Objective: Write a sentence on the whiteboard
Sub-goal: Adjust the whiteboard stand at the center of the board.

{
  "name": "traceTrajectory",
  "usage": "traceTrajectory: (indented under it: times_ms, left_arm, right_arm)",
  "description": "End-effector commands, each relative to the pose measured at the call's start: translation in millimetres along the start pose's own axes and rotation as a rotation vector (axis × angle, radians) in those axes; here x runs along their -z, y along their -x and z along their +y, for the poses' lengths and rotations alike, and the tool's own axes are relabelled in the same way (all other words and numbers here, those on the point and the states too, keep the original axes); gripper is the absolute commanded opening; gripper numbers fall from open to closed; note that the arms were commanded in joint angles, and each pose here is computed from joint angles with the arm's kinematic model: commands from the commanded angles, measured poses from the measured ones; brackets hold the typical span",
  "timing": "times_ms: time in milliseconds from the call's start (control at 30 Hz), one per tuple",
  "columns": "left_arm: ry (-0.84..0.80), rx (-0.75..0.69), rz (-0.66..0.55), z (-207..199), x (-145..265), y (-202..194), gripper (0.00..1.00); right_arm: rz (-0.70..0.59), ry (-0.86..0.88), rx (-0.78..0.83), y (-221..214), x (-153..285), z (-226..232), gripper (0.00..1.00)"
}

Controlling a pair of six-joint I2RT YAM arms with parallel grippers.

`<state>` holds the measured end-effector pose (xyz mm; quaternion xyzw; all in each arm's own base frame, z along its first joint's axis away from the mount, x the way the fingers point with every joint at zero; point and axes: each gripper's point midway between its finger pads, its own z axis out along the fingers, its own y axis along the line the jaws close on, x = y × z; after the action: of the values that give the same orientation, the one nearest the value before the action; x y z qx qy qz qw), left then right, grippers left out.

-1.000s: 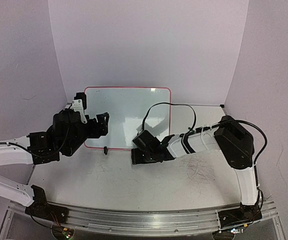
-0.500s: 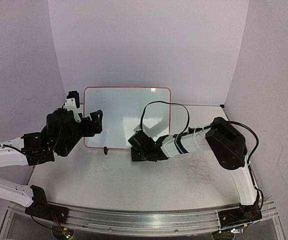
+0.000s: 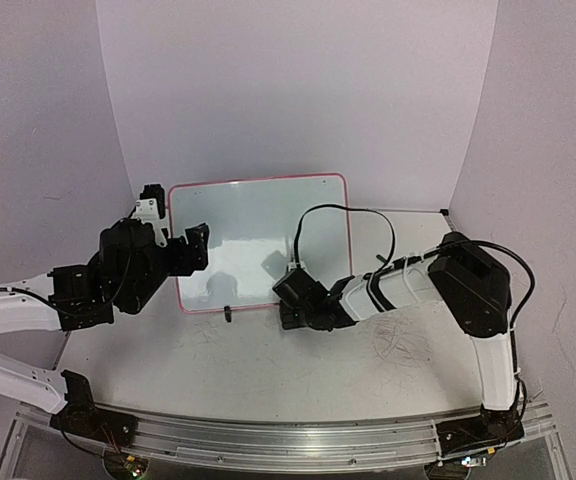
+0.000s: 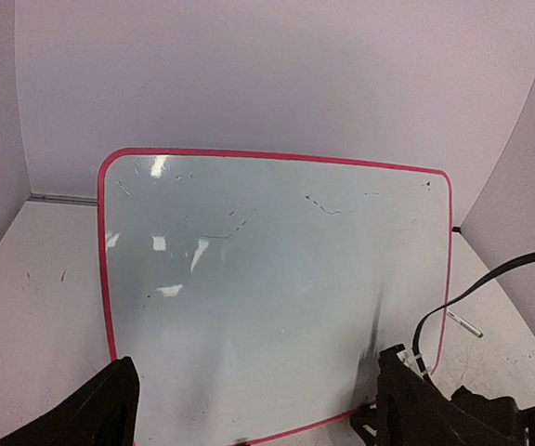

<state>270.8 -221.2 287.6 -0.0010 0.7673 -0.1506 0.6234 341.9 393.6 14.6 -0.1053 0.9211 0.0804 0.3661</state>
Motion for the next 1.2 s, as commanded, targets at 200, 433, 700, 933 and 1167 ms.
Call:
traceTrajectory:
  times_ms: [200, 433, 700, 933, 1167]
  left_arm:
    - [-0.025, 0.037, -0.049, -9, -2, 16, 0.9]
    - [-0.067, 0.042, -0.068, -13, 3, 25, 0.9]
    - [-0.09, 0.048, -0.086, -18, 6, 36, 0.91]
    - [-0.168, 0.017, -0.091, -36, 9, 48, 0.92]
    - [-0.195, 0.014, -0.079, -43, 8, 47, 0.94]
  right_arm:
    - [-0.025, 0.106, 0.089, -18, 55, -38, 0.0]
    - [-0.015, 0.152, 0.111, -41, 71, -52, 0.0]
    - [-0.08, 0.149, 0.097, -23, 91, -59, 0.34]
    - [-0.209, 0.12, 0.054, 15, 152, -86, 0.83]
    - [-0.409, -0.072, -0.129, 82, 207, -186, 0.89]
